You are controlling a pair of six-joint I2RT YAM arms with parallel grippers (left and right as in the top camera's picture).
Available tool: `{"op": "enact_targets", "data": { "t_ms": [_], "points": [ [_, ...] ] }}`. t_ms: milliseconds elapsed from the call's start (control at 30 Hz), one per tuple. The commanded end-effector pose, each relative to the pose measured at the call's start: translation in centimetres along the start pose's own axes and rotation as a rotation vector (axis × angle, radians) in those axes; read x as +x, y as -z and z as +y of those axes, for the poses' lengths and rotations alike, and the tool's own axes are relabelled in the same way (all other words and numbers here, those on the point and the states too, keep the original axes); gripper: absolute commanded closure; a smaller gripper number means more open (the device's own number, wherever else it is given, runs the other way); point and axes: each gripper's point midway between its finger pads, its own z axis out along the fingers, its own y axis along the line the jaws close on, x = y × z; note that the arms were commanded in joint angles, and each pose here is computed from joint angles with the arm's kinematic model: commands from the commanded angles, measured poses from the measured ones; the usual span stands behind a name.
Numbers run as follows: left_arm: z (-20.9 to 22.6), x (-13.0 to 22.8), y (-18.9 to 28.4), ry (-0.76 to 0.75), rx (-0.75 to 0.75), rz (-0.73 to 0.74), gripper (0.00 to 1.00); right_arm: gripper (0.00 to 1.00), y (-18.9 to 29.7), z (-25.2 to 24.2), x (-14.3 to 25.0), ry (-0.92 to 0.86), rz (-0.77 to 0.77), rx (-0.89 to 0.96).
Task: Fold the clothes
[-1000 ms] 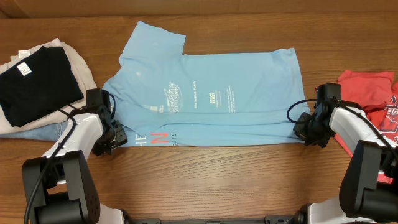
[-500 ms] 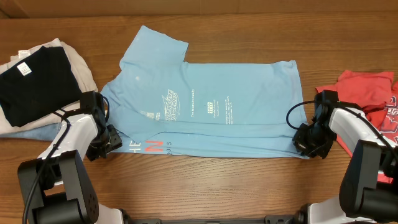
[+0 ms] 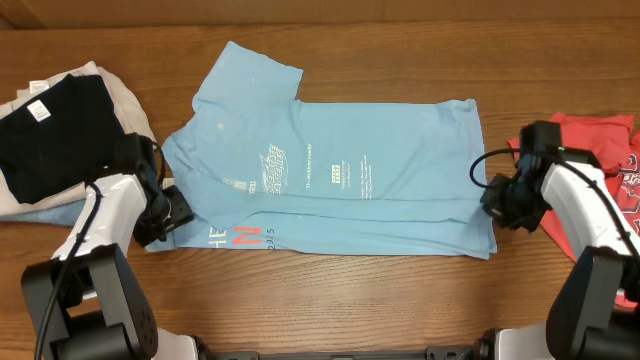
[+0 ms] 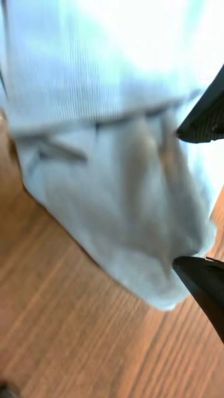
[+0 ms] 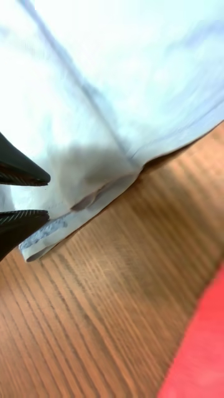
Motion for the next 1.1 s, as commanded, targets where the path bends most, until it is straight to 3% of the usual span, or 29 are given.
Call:
{"op": "enact_targets", "data": {
  "t_ms": [0, 100, 200, 700, 767, 967, 1067],
  "points": [
    [-1.6, -0.7, 1.6, -0.029, 0.102, -0.03, 0.37, 0.81, 0.8, 0.1, -0.7, 0.0, -0.035, -0.007],
    [-2.0, -0.6, 1.7, -0.037, 0.125, -0.022, 0.37, 0.76, 0.8, 0.0, -0.5, 0.0, -0.026, -0.003],
    [-2.3, -0.9, 1.7, -0.038, 0.14, -0.034, 0.35, 0.64, 0.5, -0.2, -0.1, -0.001, -0.011, 0.004],
    [-2.5, -1.1, 1.7, -0.038, 0.149, -0.043, 0.34, 0.64, -2.9, -0.3, 0.6, -0.001, -0.017, -0.016],
    [-2.5, -1.1, 1.7, -0.038, 0.149, -0.043, 0.33, 0.65, -2.9, -0.3, 0.5, -0.001, -0.021, -0.017],
    [-2.5, -1.1, 1.7, -0.038, 0.148, -0.041, 0.33, 0.87, -2.9, -0.1, 0.3, 0.0, -0.031, -0.023],
    [-2.5, -1.1, 1.7, -0.038, 0.148, -0.041, 0.33, 0.91, -2.9, -0.1, 0.3, 0.0, -0.031, -0.023]
  ]
}}
